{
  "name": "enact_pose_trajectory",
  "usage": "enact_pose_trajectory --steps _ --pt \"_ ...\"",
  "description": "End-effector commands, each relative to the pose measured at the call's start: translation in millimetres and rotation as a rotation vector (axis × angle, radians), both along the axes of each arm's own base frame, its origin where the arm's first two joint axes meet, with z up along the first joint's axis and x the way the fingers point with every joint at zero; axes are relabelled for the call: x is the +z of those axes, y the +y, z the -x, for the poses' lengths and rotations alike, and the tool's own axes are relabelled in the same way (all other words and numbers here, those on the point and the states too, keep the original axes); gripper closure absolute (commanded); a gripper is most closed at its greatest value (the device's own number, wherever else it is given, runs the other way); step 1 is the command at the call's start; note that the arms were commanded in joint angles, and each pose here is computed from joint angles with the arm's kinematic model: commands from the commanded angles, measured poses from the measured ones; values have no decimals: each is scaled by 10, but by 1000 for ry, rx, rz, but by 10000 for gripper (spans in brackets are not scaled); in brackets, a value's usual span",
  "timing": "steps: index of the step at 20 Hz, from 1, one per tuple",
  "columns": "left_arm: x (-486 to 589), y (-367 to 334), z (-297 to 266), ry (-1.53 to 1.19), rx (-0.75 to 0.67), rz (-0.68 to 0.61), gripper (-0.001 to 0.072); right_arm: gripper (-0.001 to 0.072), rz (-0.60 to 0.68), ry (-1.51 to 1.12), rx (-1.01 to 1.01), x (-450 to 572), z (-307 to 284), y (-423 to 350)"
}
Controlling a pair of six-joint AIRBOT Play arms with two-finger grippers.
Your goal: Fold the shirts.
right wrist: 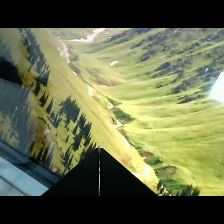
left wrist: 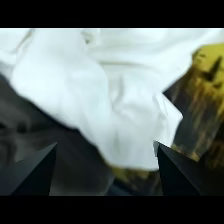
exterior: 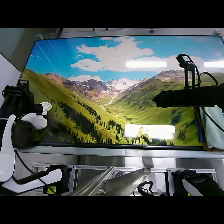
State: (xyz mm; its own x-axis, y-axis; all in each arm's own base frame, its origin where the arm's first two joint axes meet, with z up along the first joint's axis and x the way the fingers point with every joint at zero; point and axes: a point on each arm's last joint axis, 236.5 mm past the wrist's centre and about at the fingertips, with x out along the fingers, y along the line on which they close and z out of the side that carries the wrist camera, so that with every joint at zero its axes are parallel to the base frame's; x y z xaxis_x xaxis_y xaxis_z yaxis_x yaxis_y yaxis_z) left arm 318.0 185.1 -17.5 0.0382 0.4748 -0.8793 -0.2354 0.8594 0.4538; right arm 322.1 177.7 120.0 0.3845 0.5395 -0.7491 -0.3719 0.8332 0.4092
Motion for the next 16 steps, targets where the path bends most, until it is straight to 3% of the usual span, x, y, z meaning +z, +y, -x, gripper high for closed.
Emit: enact_pose_trajectory --steps 1,5,6,7,10,13,16 --pt "-558 204 -18 78 5 24 38 688 0 1 1 -2 2 4" --pt "-843 273 -90 122 7 39 46 688 0 1 1 -5 0 4" --pt "-832 292 -134 127 12 36 267 688 0 1 1 -5 1 5" --pt "-765 326 -188 129 22 27 701 688 0 0 1 -2 1 4" --pt "-348 357 -388 93 54 4 694 688 0 1 1 -4 1 4" --pt "429 55 -789 -39 -24 -11 694 688 0 1 1 -4 2 4" --pt "1444 -1048 -1275 -344 -208 166 694 688 0 1 1 -4 1 4"
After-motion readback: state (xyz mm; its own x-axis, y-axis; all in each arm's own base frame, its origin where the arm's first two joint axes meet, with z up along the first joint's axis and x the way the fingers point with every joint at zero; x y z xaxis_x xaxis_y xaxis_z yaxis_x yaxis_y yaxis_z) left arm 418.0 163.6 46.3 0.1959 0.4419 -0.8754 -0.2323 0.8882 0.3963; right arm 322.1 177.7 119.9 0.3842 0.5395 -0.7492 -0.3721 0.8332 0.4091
